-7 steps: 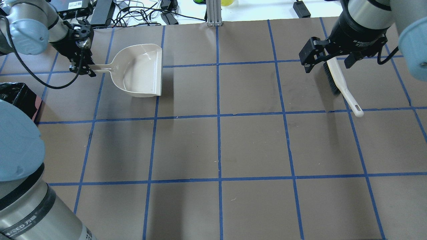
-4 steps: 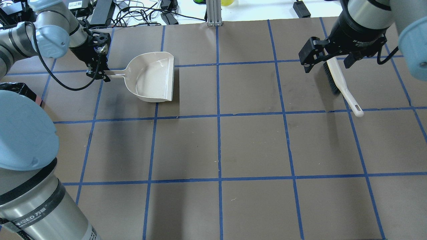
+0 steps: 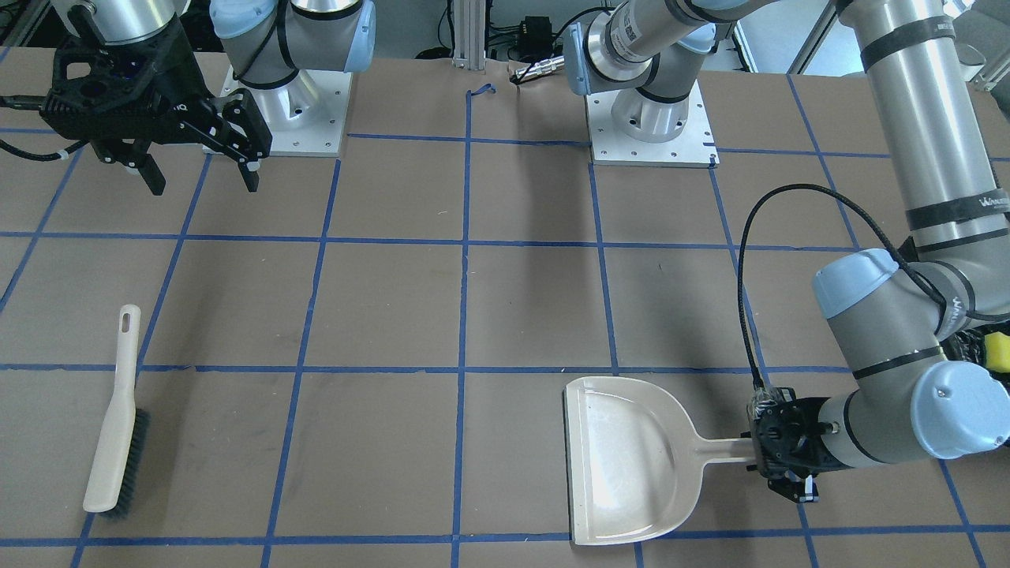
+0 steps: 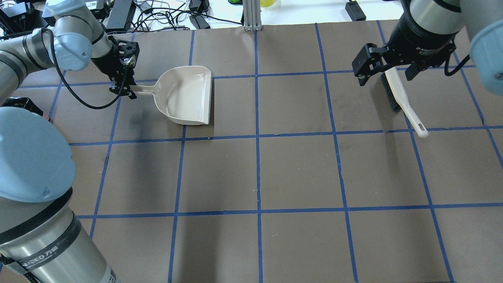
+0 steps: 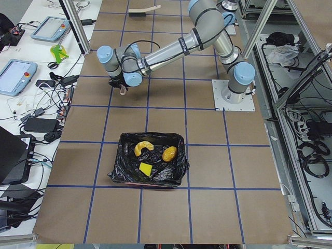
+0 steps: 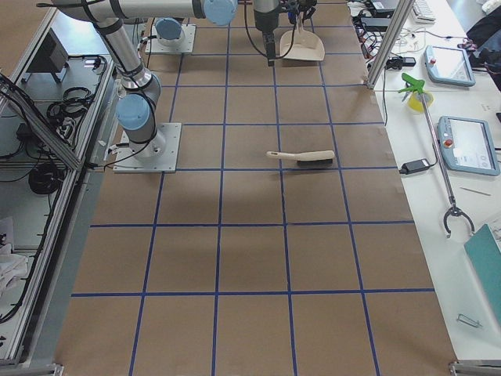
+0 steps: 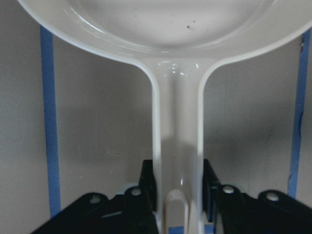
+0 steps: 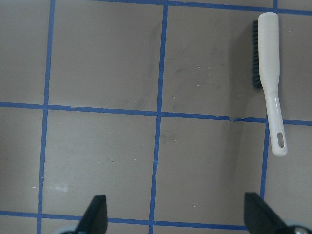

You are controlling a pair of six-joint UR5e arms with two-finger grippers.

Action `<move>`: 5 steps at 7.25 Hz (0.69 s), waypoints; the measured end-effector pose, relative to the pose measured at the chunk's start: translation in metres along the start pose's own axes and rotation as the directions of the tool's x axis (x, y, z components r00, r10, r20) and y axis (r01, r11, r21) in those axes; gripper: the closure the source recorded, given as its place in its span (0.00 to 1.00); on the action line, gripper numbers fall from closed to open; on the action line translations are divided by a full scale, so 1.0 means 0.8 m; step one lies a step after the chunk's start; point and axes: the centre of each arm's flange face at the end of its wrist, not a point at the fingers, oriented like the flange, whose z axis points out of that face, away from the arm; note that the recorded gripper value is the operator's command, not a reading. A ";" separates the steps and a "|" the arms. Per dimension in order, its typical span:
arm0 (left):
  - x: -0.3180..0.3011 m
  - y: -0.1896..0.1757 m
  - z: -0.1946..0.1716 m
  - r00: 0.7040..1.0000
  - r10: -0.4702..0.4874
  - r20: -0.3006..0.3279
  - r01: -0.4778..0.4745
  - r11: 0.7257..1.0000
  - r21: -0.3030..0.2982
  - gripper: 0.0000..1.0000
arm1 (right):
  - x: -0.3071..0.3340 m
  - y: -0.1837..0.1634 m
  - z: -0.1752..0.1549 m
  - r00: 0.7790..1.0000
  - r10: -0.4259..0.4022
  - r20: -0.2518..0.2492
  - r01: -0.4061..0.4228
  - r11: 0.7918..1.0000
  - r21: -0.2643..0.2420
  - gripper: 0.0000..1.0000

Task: Sweep and dump trash into bin

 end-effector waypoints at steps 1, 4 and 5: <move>-0.002 0.000 0.000 1.000 0.003 0.008 -0.003 1.000 -0.004 0.00 | 0.000 0.000 0.000 1.000 0.000 0.001 0.000 1.000 0.000 0.00; 0.000 -0.027 -0.054 0.999 0.018 0.040 -0.016 0.998 -0.064 0.00 | 0.000 0.000 0.000 1.000 0.000 0.003 0.000 1.000 0.000 0.00; 0.006 -0.042 -0.096 0.999 0.022 0.029 -0.019 0.997 -0.075 0.00 | 0.000 0.000 0.000 1.000 0.000 0.004 0.000 1.000 0.000 0.00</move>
